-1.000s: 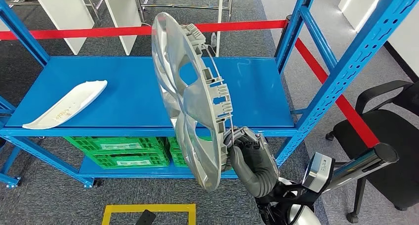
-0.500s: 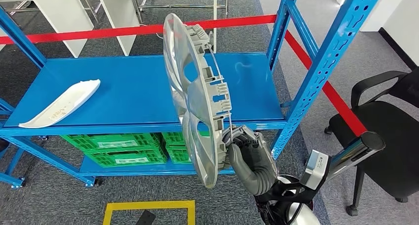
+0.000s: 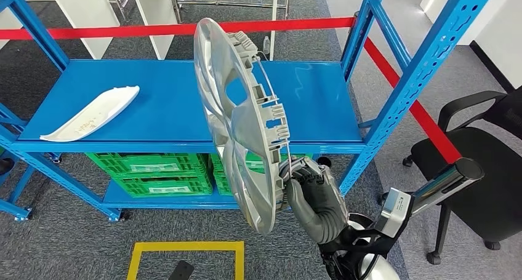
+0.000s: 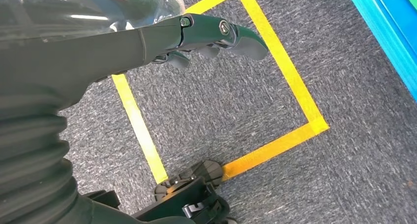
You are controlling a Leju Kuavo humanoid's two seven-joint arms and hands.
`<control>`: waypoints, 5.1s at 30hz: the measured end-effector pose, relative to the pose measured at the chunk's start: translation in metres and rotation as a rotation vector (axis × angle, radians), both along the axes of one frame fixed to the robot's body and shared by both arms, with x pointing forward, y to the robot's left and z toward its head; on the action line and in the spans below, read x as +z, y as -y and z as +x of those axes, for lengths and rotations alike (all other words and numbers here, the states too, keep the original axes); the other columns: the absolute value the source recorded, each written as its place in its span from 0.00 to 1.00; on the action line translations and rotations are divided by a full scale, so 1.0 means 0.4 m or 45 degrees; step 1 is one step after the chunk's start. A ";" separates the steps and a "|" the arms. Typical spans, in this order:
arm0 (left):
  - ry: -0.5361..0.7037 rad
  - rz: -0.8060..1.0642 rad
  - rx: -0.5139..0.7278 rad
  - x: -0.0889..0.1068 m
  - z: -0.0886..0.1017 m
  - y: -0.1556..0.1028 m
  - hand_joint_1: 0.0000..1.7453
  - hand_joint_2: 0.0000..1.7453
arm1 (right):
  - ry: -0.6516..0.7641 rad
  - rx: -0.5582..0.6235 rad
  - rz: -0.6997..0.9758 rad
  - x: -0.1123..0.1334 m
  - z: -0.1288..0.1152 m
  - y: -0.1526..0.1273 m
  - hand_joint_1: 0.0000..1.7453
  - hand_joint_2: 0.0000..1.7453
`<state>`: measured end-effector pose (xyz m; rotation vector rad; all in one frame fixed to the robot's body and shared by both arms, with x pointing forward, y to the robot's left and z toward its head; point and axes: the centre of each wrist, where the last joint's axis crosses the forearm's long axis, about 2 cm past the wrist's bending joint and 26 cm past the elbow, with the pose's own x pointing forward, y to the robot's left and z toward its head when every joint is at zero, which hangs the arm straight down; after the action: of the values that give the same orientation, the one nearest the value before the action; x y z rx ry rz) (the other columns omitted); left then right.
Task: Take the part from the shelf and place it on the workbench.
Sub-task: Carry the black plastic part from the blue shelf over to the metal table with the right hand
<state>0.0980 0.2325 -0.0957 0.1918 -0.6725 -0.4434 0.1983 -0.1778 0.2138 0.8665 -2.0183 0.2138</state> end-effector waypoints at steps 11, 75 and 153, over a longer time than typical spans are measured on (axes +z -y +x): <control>0.001 -0.001 0.000 -0.001 -0.002 -0.001 0.00 1.00 | -0.005 -0.006 -0.005 0.000 0.000 0.000 1.00 1.00; -0.012 0.002 0.013 0.000 -0.003 0.001 0.00 1.00 | -0.063 -0.074 -0.016 -0.012 -0.006 0.006 1.00 1.00; -0.015 0.006 0.023 0.002 0.000 0.012 0.00 1.00 | -0.102 -0.091 -0.019 -0.023 -0.016 0.009 1.00 1.00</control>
<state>0.0982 0.2278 -0.0950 0.1997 -0.6574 -0.4285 0.1919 -0.1816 0.2046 0.7803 -1.9665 0.1519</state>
